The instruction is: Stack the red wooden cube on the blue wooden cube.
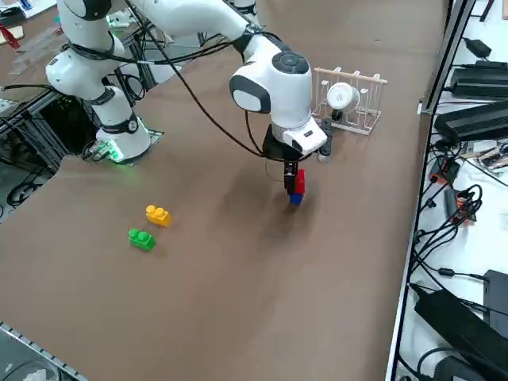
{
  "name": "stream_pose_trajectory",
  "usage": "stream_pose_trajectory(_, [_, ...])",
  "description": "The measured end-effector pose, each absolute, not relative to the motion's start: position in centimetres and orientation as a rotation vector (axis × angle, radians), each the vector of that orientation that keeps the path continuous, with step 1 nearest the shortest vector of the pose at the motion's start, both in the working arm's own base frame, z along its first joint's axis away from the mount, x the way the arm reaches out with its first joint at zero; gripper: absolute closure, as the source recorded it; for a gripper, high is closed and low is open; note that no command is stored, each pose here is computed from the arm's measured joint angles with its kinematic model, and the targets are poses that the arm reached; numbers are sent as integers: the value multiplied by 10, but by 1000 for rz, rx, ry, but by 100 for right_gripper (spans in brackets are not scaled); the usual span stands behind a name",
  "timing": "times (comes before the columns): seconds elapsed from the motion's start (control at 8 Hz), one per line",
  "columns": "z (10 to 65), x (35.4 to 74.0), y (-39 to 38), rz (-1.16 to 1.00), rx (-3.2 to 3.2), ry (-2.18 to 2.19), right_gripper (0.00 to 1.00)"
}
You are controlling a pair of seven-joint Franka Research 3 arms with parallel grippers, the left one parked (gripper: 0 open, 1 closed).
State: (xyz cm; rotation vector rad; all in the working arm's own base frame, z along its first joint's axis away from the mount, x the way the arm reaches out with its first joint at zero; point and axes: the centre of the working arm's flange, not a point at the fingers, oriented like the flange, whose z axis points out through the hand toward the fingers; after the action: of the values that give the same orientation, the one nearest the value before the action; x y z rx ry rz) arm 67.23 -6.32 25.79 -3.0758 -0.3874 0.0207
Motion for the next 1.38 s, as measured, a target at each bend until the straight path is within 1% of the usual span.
stream_pose_trajectory(0.38, [248,672,-63,25,-3075,-385,21])
stream_pose_trajectory(1.12, [246,672,-63,27,-3075,-385,21])
stream_pose_trajectory(1.38, [246,672,-63,26,-3075,-384,17])
